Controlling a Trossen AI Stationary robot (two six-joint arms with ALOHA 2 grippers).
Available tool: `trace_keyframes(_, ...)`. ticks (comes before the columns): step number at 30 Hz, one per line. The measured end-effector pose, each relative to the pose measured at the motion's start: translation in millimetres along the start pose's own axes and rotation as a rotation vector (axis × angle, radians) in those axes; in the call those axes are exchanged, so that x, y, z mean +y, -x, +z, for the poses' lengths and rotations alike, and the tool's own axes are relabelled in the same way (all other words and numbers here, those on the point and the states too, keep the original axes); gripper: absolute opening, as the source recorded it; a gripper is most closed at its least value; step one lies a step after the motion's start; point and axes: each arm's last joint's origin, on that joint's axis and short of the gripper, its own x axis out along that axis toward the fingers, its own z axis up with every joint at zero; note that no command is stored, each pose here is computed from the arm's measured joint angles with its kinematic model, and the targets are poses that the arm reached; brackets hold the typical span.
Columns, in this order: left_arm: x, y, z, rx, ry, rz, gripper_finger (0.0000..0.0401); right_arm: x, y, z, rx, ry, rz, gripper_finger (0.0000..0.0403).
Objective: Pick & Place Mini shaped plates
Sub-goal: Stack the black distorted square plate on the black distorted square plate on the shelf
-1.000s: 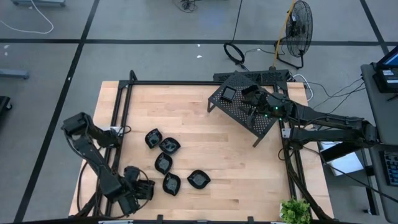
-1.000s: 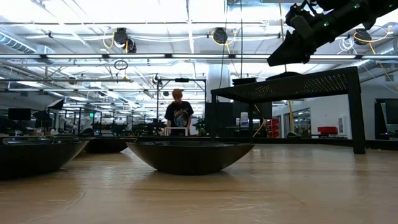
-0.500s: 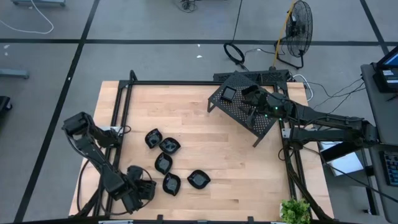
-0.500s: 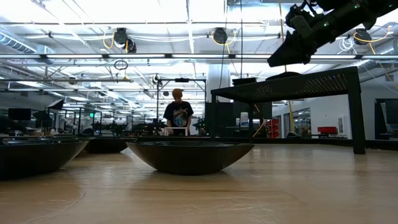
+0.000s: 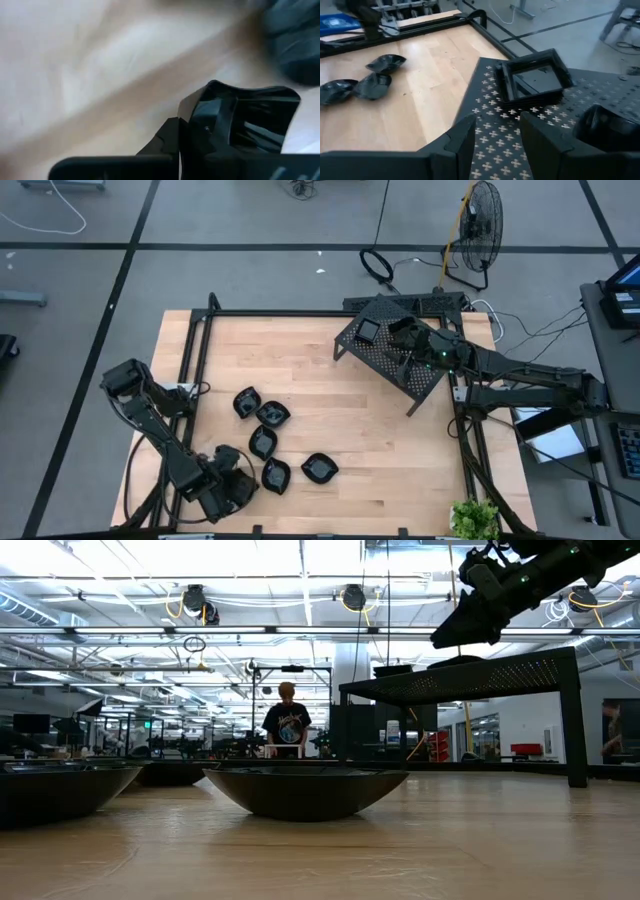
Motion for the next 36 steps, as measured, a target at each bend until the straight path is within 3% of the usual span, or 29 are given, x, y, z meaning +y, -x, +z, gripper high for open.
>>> trace_keyframes(2,-10,13,7,-0.098,-0.067,-0.035,0.0004,5,0,1,-0.011,0.009,0.057,0.0141)
trace_keyframes(5,-29,37,23,-0.268,-0.199,-0.088,0.0005,24,4,6,-0.070,0.073,0.244,0.0140)
trace_keyframes(9,-61,70,51,-0.606,-0.475,-0.159,0.0003,53,11,8,-0.207,0.172,0.473,0.0133)
trace_keyframes(13,-95,94,79,-0.982,-0.705,-0.117,0.0011,77,17,-4,-0.340,0.253,0.712,0.0130)
trace_keyframes(16,-113,102,107,-1.101,-0.776,-0.056,0.0009,89,17,-22,-0.428,0.290,0.817,0.0130)
trace_keyframes(18,-119,102,130,-1.126,-0.780,-0.010,0.0004,93,15,-34,-0.476,0.304,0.782,0.0130)
trace_keyframes(20,-120,99,154,-1.098,-0.785,0.020,0.0005,96,11,-44,-0.481,0.313,0.669,0.0132)
trace_keyframes(26,-121,71,213,-1.035,-0.787,0.165,0.0004,107,-11,-70,-0.342,0.379,0.335,0.0162)
trace_keyframes(30,-129,46,232,-1.018,-0.829,0.234,0.0003,110,-25,-74,-0.364,0.350,0.240,0.0196)
trace_keyframes(36,-144,14,232,-1.031,-0.924,0.330,0.0003,112,-37,-73,-0.406,0.314,0.218,0.0237)
